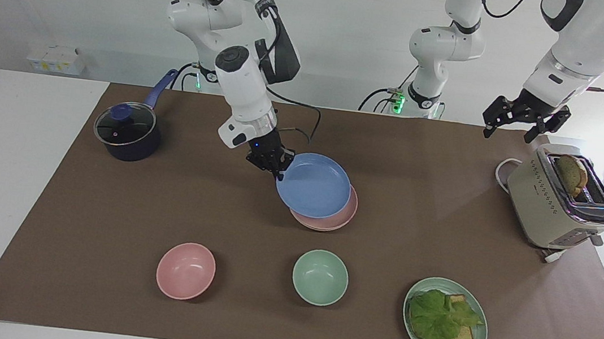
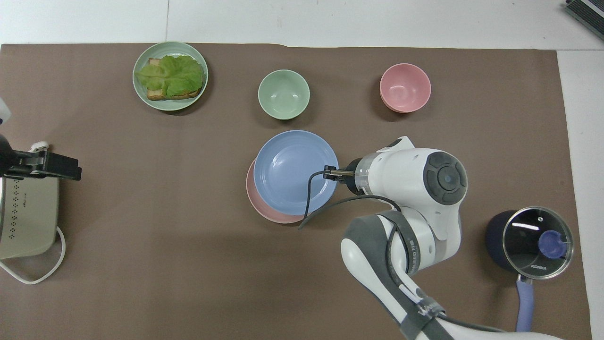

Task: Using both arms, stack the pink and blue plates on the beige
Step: 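Carry the blue plate with the right gripper onto the pink plate, then open the right gripper to release the blue plate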

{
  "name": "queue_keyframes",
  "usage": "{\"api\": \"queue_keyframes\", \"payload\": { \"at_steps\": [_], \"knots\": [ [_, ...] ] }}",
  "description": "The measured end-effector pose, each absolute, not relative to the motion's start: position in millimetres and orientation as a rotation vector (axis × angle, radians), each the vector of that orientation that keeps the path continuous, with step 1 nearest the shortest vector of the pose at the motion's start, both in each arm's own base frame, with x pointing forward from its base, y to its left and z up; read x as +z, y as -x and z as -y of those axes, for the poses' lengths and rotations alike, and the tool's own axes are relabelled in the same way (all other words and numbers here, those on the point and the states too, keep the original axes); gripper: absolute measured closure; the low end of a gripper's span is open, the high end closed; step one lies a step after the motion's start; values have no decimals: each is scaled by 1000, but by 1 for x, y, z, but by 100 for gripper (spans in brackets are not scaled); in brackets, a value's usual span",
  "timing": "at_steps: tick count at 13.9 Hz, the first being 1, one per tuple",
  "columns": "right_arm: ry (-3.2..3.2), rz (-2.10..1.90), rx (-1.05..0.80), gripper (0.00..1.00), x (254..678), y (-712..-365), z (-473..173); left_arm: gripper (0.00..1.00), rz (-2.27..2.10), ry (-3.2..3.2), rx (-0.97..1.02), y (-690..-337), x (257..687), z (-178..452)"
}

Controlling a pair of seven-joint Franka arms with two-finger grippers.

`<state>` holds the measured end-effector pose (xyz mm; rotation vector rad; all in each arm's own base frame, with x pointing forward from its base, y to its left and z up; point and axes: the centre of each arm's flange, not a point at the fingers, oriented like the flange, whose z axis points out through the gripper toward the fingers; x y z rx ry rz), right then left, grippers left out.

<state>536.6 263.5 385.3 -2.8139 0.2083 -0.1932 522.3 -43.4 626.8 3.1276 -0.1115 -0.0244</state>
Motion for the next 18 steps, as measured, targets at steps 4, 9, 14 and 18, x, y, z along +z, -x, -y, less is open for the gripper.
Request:
{"api": "queue_keyframes", "payload": {
  "at_steps": [4, 9, 14, 18],
  "knots": [
    [2819, -188, -202, 95, 361, -536, -279, 0, 111, -3128, -24, -522, 627, 43],
    [2830, -177, -188, 95, 341, -535, -287, 0, 111, -3128, -25, -522, 627, 43],
    [2836, -180, -176, 95, 335, -534, -286, 0, 111, -3128, -25, -522, 627, 43],
    [2839, -174, -165, 95, 334, -531, -288, 0, 111, -3128, -25, -522, 627, 43]
  ]
}}
